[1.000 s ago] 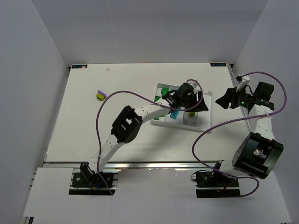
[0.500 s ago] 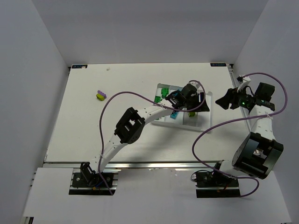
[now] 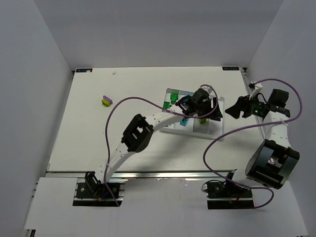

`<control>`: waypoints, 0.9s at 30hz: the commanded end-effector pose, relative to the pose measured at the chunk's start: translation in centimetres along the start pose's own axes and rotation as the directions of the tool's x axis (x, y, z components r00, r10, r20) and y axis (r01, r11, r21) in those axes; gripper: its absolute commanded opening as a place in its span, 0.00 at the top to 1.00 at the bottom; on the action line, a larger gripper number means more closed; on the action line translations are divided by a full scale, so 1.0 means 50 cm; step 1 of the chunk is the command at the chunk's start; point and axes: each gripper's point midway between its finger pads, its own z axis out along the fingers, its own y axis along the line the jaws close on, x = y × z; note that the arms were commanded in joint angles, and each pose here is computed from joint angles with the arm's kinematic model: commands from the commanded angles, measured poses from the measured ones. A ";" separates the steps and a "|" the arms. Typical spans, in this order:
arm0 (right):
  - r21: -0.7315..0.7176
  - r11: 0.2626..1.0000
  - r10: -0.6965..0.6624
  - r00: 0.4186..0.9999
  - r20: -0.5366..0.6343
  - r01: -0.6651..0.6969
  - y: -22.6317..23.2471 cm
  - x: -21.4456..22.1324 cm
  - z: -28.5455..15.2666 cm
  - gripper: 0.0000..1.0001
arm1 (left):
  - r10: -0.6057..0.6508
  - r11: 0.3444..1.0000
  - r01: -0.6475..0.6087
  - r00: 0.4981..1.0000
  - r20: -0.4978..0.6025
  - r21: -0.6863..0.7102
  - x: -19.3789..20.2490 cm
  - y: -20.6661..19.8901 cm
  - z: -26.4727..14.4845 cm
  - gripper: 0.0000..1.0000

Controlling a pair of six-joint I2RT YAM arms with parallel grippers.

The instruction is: Sort the legos into containers by color

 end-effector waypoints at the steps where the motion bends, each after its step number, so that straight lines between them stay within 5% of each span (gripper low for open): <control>1: -0.051 0.998 -0.027 1.000 0.002 0.027 0.015 0.003 -0.002 0.24 | 0.016 0.999 -0.017 0.999 0.032 0.037 -0.031 -0.047 -0.023 0.20; 10: -0.150 0.988 -0.047 0.999 -0.005 0.045 0.046 0.008 -0.005 0.12 | 0.021 0.999 -0.024 0.997 0.076 0.040 -0.060 -0.066 -0.040 0.18; 15: -0.208 0.975 -0.083 0.997 0.004 0.082 0.059 -0.005 -0.008 0.12 | 0.034 0.999 -0.038 0.983 0.182 0.019 -0.138 -0.088 -0.110 0.28; 19: -0.249 0.957 -0.152 0.988 0.009 0.149 0.079 -0.017 0.001 0.12 | 0.032 0.999 -0.033 0.965 0.259 -0.001 -0.174 -0.074 -0.198 0.51; 20: -0.259 0.946 -0.199 0.980 0.011 0.195 0.082 -0.017 0.007 0.11 | 0.029 1.000 -0.027 0.962 0.271 -0.009 -0.178 -0.064 -0.216 0.66; 24: -0.336 0.880 -0.360 0.933 -0.013 0.335 0.136 0.000 0.042 0.11 | 0.013 0.995 0.020 0.951 0.310 -0.102 -0.184 0.036 -0.316 0.94; 26: -0.376 0.836 -0.425 0.905 0.016 0.400 0.163 0.008 0.048 0.11 | 0.008 0.994 0.032 0.934 0.356 -0.106 -0.212 0.044 -0.392 0.99; 27: -0.417 0.792 -0.468 0.882 0.055 0.446 0.185 0.020 0.058 0.11 | -0.014 0.984 0.076 0.936 0.351 -0.162 -0.200 0.116 -0.415 0.99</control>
